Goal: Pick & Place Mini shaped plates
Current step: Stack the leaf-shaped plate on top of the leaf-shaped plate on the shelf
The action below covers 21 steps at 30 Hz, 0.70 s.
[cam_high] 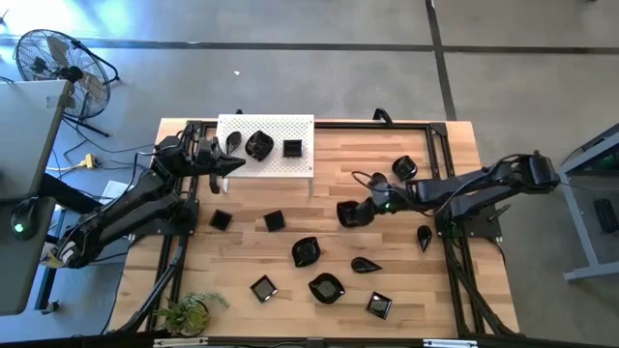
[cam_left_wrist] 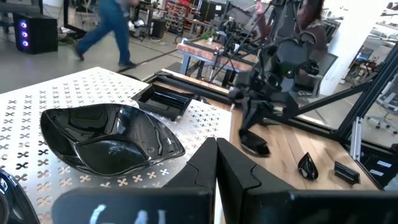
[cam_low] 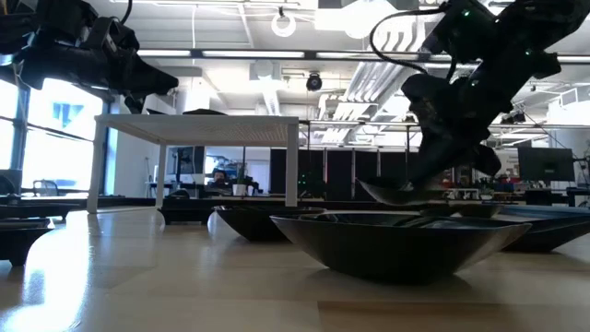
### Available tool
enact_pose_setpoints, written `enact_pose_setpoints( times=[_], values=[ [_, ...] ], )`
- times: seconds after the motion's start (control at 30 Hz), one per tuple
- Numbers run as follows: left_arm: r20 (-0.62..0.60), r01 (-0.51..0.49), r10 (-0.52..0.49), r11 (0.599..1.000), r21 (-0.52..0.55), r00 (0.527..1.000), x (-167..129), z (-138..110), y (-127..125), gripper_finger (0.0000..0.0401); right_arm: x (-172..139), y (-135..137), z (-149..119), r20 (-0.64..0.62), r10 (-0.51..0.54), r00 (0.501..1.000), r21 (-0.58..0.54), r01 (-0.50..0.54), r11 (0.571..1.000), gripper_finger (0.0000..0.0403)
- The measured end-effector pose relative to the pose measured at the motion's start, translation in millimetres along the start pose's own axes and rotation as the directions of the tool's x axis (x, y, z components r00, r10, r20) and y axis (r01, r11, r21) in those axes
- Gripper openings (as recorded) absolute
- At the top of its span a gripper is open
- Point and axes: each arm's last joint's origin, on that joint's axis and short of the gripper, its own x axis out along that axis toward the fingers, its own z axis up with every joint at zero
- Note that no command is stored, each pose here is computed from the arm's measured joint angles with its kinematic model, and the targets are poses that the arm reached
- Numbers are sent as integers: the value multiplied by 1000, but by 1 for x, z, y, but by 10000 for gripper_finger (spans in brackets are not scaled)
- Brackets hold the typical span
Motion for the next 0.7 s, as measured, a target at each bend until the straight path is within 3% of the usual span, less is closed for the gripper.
enact_pose_setpoints(
  times=[0.13, 0.33, 0.47, 0.7],
  values=[
    [-2, 0, 0, 999, -46, 1000, 0, 0, 0, 0, -5, 8, -1, 144, -18, 989, 38, 12, 999, 0],
    [-6, 21, -22, 992, -121, 1000, 1, -1, -2, 17, -13, 28, -2, 356, 58, 933, -11, -58, 998, 0],
    [0, 28, -29, 992, -120, 1000, 6, -1, -9, 55, -24, 48, 10, 496, 84, 864, -101, -39, 994, 0],
    [53, -46, 51, 994, -100, 997, 15, 0, -24, 124, -42, 90, 53, 729, 80, 680, -244, 150, 958, 0]
  ],
)
